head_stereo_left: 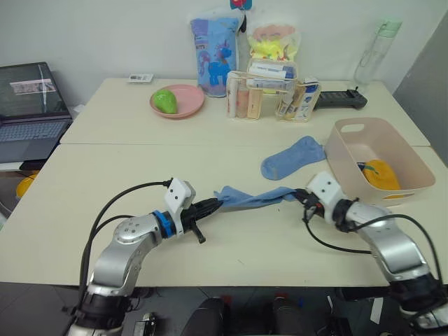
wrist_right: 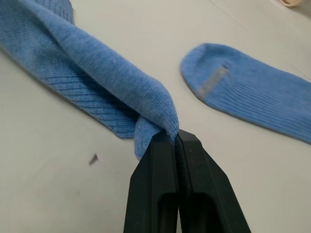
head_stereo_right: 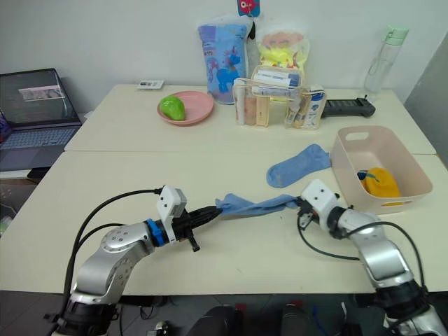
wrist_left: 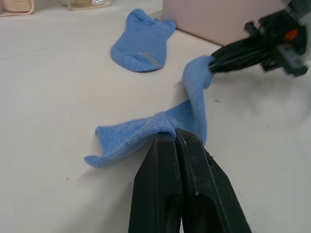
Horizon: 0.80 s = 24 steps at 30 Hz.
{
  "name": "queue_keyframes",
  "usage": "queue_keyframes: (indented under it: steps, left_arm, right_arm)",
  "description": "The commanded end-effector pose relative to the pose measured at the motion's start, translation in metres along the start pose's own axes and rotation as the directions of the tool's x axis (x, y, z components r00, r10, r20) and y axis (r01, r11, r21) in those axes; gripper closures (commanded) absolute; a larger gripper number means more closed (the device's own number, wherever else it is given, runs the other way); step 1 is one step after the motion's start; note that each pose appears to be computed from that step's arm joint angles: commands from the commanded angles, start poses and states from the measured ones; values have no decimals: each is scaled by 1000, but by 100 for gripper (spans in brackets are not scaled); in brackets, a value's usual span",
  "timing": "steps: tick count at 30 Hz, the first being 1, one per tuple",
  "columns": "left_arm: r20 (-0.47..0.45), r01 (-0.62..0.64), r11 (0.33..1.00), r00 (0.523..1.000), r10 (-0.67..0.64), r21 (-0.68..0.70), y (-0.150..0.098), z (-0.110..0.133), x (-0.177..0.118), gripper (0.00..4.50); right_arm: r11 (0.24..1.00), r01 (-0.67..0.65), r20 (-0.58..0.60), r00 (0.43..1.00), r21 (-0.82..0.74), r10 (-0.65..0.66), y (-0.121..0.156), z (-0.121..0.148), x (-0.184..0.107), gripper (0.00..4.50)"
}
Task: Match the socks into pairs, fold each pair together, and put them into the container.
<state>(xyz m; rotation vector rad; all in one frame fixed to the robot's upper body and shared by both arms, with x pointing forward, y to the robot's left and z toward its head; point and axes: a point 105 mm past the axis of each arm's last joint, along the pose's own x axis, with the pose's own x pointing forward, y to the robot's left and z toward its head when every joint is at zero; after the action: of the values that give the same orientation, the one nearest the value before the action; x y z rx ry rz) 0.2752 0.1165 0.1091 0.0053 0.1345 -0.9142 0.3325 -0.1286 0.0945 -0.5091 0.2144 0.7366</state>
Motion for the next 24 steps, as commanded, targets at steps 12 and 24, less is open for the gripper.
queue_keyframes:
  steps: [12,24]
  left_arm:
    - [-63,-62,992,996,55,-113,-38,-15,-32,327]
    - [-167,80,994,982,-92,-79,-8,2,-53,5]
  right_arm:
    - [999,-41,281,959,5,37,10,73,69,402]
    - [997,64,246,968,-31,-54,-18,57,25,98]
